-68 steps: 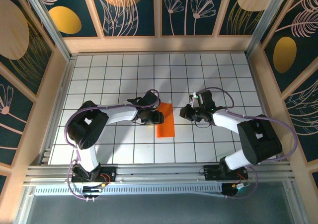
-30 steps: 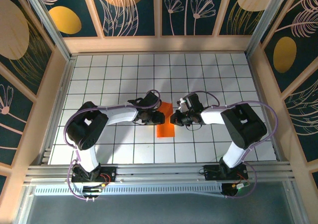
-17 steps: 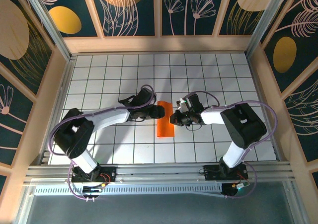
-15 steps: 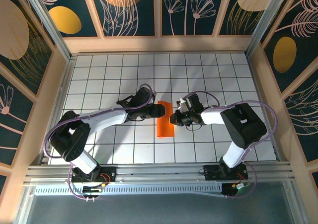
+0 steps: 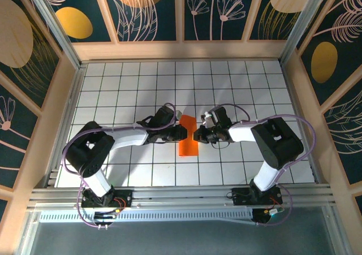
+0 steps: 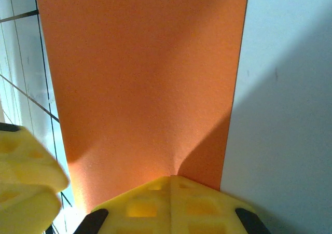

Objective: Fold a paper plane with a square sheet of paper (fold left side to right side)

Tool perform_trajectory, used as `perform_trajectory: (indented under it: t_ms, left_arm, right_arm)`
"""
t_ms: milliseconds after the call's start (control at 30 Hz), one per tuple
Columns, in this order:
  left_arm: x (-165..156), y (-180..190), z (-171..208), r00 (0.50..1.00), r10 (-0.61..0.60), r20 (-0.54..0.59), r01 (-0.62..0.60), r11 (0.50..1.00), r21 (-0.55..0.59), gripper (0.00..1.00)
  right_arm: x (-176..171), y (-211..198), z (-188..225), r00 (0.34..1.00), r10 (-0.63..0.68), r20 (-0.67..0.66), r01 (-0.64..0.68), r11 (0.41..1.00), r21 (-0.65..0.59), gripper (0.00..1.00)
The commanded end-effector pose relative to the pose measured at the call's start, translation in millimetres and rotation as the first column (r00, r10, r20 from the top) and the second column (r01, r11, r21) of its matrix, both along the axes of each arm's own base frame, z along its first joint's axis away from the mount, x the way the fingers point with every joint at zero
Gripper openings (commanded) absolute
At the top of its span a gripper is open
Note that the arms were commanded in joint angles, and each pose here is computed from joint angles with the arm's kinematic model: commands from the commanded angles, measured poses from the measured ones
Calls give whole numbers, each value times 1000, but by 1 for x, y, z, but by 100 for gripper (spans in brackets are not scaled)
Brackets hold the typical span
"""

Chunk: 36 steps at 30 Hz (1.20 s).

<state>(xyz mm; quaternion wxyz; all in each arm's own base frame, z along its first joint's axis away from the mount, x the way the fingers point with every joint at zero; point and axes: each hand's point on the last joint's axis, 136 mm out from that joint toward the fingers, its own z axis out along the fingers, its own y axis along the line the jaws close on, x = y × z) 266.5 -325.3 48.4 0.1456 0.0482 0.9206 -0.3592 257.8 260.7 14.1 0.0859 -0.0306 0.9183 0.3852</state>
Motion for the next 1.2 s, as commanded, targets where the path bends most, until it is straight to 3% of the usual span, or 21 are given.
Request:
perform_trajectory:
  t_ms: [0, 800, 933, 1167]
  left_arm:
    - [1, -1, -10, 1000, -9, 11, 9, 1000, -9, 18]
    - [-9, 43, -53, 998, 63, -31, -60, 995, 81, 14]
    - [-8, 57, -53, 996, 81, -26, -78, 992, 98, 13]
    - [3, 58, -13, 994, 81, 79, -84, 995, 43, 7]
  right_arm:
    - [-31, -36, -53, 993, -32, -116, 6, 976, -219, 0]
    - [-36, -45, -60, 991, -35, -128, 0, 964, -266, 0]
    - [-36, -45, -59, 991, -35, -126, 0, 964, -264, 0]
    - [-34, -43, -56, 992, -31, -120, 0, 968, -253, 0]
